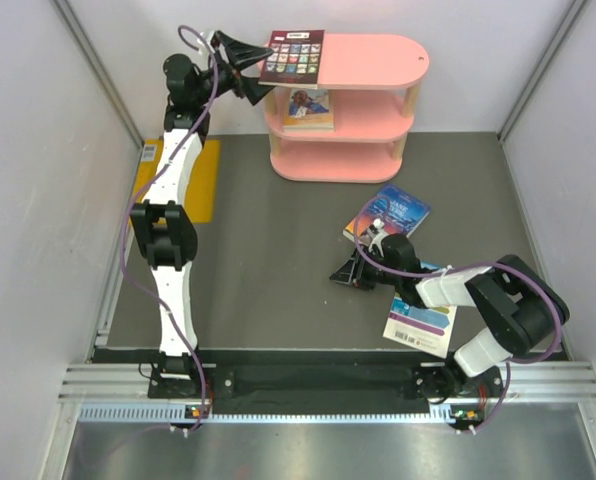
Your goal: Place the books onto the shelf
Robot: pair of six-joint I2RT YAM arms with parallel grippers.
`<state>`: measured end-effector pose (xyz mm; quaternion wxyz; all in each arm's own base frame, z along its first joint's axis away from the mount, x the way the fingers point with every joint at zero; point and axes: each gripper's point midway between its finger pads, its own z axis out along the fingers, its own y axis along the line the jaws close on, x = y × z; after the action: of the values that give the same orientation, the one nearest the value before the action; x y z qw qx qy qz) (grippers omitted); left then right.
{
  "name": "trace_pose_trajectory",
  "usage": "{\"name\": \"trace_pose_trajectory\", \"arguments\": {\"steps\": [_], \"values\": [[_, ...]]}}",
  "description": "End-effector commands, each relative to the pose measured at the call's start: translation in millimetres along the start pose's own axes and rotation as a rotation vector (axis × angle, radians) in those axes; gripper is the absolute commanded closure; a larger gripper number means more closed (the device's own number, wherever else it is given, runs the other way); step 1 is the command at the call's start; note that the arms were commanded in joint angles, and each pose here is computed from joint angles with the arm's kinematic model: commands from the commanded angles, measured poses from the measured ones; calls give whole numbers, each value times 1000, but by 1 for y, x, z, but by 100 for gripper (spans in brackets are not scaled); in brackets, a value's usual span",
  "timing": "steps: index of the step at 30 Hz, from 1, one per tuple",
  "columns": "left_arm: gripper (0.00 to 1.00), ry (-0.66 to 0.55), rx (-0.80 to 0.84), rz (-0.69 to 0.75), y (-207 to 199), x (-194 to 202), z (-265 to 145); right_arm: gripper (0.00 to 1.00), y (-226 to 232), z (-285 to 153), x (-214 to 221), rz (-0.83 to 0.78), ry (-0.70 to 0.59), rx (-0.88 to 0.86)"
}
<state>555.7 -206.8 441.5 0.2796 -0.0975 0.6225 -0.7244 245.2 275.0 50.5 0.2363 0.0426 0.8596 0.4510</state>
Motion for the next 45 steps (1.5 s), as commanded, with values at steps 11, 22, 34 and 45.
{"name": "trace_pose_trajectory", "arguments": {"steps": [11,22,34,45], "values": [[2,35,-65,19,10,15,-22,67,14,4,-8,-36,-20,-35],[2,54,-81,97,3,27,-28,67,14,6,-7,-32,-14,-37],[50,95,-102,189,-1,48,-38,67,13,6,-7,-26,-12,-34],[100,68,-100,185,10,39,-34,67,13,6,-7,-24,-11,-33]]}}
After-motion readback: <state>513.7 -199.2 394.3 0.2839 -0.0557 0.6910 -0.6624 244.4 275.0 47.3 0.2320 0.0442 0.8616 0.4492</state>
